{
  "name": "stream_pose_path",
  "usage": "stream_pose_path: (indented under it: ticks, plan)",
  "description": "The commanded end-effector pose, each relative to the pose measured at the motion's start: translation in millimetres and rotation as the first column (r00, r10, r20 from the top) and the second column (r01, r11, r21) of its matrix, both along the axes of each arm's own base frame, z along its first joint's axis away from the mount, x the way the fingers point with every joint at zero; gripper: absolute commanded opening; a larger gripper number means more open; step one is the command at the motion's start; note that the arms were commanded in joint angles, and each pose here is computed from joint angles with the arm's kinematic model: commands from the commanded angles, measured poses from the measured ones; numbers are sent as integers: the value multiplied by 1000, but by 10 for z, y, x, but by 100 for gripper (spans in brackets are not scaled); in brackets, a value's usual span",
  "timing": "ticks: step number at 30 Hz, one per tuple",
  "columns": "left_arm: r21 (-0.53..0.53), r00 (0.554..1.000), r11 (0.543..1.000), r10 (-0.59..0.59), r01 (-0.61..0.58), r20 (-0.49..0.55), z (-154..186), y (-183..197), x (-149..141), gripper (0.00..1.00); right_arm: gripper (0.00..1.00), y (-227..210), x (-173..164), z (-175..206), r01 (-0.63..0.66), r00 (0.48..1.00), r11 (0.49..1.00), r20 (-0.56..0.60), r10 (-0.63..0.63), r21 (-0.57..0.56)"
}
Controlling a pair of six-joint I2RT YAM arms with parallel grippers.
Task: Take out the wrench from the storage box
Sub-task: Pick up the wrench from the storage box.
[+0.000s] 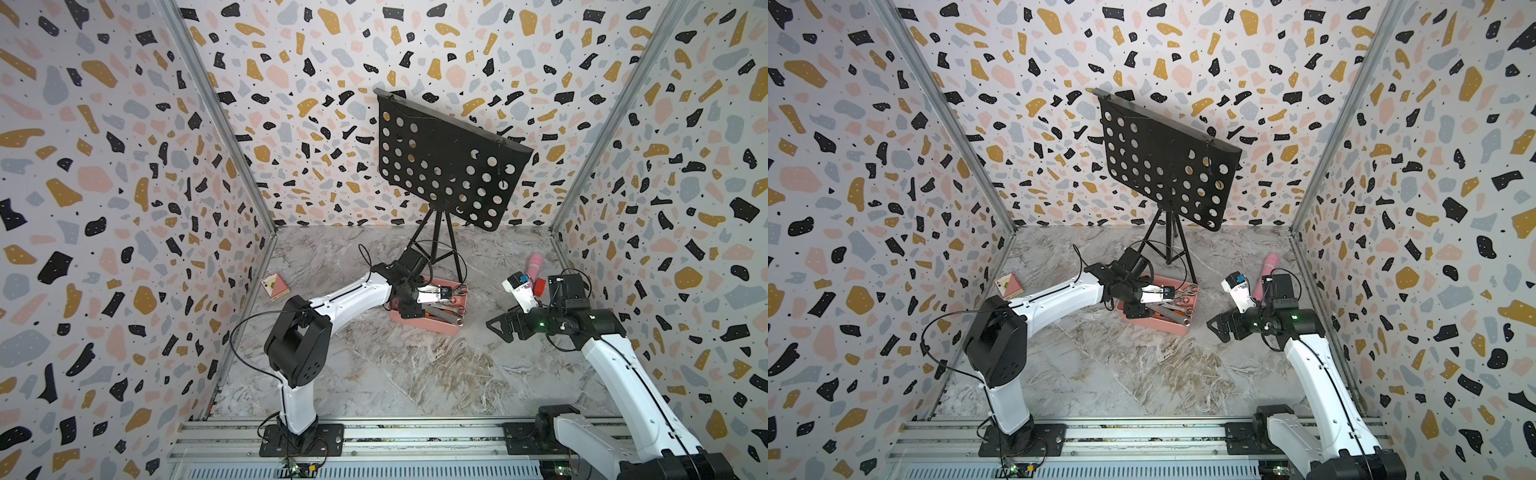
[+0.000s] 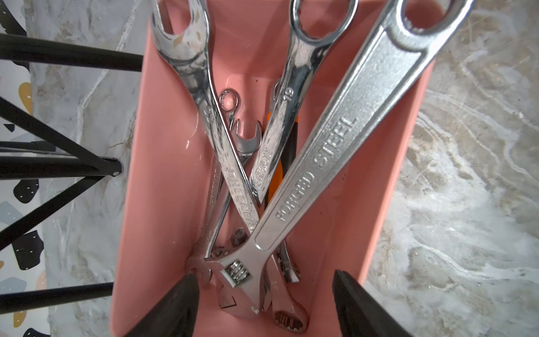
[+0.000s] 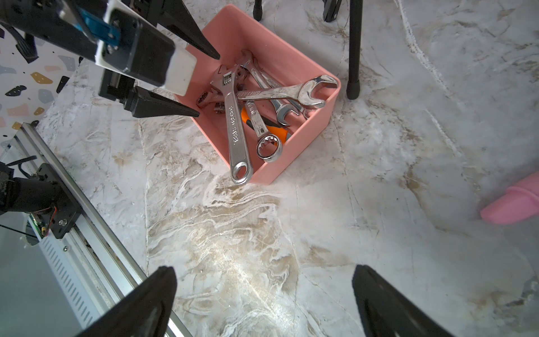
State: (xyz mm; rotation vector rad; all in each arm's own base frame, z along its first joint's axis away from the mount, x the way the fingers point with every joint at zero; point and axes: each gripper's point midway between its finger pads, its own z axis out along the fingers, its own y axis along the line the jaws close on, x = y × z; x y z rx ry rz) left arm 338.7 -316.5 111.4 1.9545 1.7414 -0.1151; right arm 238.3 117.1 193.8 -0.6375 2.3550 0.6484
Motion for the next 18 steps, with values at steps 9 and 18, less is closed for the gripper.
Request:
stream_pose_path:
  ticks: [9, 18]
  plan:
    - [53, 996, 996, -73, 76, -50, -257, -108, -69, 74, 100, -8, 44, 26, -3, 1000, 1000, 7, 3, -18]
    - [56, 992, 993, -97, 101, -75, -382, -207, -102, 63, 100, -7, 58, -48, 1, 1000, 1000, -9, -1, -18]
